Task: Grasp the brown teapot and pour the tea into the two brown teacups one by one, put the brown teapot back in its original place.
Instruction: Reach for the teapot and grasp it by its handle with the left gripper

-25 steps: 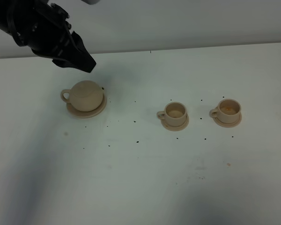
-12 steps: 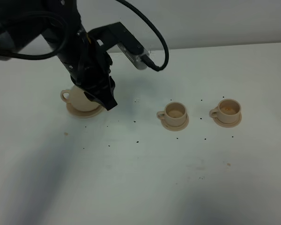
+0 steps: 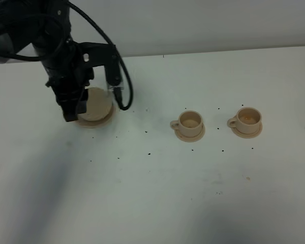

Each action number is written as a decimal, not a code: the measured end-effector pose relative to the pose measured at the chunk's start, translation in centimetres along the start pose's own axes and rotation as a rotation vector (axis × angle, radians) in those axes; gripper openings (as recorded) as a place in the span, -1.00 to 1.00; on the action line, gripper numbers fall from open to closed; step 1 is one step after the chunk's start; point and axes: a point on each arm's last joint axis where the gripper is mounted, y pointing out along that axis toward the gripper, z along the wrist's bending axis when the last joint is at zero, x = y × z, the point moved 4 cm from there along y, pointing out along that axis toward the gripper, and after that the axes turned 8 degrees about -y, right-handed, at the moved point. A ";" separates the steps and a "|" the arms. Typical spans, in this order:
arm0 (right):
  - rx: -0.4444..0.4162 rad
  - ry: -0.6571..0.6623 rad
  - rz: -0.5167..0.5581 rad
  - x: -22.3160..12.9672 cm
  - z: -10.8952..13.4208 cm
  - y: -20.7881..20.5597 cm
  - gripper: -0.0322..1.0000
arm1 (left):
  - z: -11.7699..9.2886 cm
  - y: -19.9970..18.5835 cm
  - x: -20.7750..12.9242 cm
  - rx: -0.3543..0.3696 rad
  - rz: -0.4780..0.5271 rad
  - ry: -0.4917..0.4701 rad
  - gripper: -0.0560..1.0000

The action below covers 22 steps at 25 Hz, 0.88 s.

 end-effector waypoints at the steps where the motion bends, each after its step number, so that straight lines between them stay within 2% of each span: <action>1: 0.000 0.000 0.000 0.0 0.0 0.0 -0.28 | 0.4 0.1 -0.6 -0.010 -0.012 0.028 -0.28; 4: 0.001 0.001 0.000 0.0 0.0 0.0 -0.28 | 1.6 0.3 -2.8 -0.035 -0.048 0.035 -0.28; 7: 0.001 0.001 0.000 0.0 0.0 0.0 -0.28 | 2.6 0.5 -4.5 -0.049 -0.082 -0.021 -0.29; 10: 0.003 0.002 -0.001 0.0 0.0 0.0 -0.28 | 3.9 1.4 -5.2 -0.006 -0.097 -0.030 -0.33; 13: 0.006 0.003 -0.001 0.0 0.1 0.0 -0.28 | 5.0 3.1 -5.6 0.025 -0.054 0.008 -0.37; 17: 0.008 0.004 -0.002 0.0 0.1 0.0 -0.28 | 5.9 5.7 -5.7 0.038 -0.010 0.034 -0.38; 22: 0.008 0.004 -0.002 0.0 0.1 0.0 -0.28 | 6.9 8.0 -5.6 0.062 -0.020 0.028 -0.38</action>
